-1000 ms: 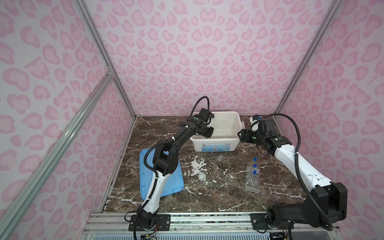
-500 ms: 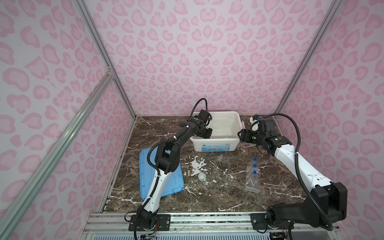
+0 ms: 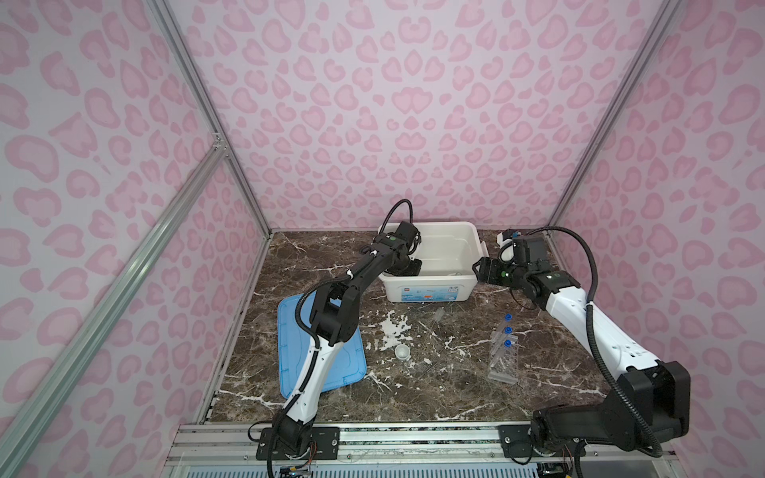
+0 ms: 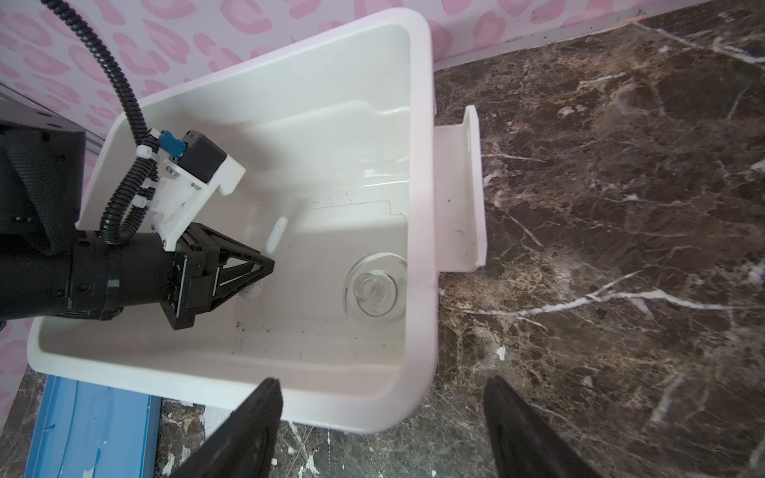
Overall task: Organize the chemistry lab equipment
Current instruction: 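Open the left gripper to drop the pestle into the bin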
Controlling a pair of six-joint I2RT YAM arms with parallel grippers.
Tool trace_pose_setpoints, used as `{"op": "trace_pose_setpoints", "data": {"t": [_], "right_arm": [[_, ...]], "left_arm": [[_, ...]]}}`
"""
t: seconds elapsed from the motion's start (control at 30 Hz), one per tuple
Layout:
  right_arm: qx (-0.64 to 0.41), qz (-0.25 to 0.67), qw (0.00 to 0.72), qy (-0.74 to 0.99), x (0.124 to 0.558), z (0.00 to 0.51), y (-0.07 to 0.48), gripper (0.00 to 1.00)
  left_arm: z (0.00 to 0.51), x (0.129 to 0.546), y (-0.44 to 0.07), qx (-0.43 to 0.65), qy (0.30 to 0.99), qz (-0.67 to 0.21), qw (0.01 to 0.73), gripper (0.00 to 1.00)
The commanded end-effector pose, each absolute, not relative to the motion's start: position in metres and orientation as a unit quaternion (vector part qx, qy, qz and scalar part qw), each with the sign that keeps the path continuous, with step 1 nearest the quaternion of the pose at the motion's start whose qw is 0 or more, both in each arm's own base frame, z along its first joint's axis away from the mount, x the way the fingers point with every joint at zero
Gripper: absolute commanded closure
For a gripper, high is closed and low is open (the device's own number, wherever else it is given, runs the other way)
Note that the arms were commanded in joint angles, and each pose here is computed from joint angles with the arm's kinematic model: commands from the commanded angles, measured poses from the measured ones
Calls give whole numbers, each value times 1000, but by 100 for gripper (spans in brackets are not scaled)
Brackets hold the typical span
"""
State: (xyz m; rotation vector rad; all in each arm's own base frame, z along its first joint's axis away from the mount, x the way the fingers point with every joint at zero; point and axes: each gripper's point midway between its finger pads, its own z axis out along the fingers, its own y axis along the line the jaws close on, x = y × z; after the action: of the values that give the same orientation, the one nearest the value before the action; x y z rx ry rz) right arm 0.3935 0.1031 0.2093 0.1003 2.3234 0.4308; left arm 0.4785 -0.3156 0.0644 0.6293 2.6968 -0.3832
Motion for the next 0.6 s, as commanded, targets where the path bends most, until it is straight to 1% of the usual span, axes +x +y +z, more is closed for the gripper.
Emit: {"op": "trace_pose_setpoints", "data": {"t": [0.0,0.23,0.43,0.47,0.57], "right_arm": [[37,174,386,905,398,210,105,22],[38,174,386,905,398,211,105,22],[36,174,389,904,397,213,105,22],[35,174,389,904,396,214,105,22],[34,173,391,903,396,215,105,22]], "left_arm": [[61,478,-313,215,954,-130,165,77],[68,479,-315,208,953,-137,170,67],[85,481,-316,203,951,-143,185,65],[88,481,-316,203,950,-145,188,60],[102,484,-316,198,947,-148,204,54]]}}
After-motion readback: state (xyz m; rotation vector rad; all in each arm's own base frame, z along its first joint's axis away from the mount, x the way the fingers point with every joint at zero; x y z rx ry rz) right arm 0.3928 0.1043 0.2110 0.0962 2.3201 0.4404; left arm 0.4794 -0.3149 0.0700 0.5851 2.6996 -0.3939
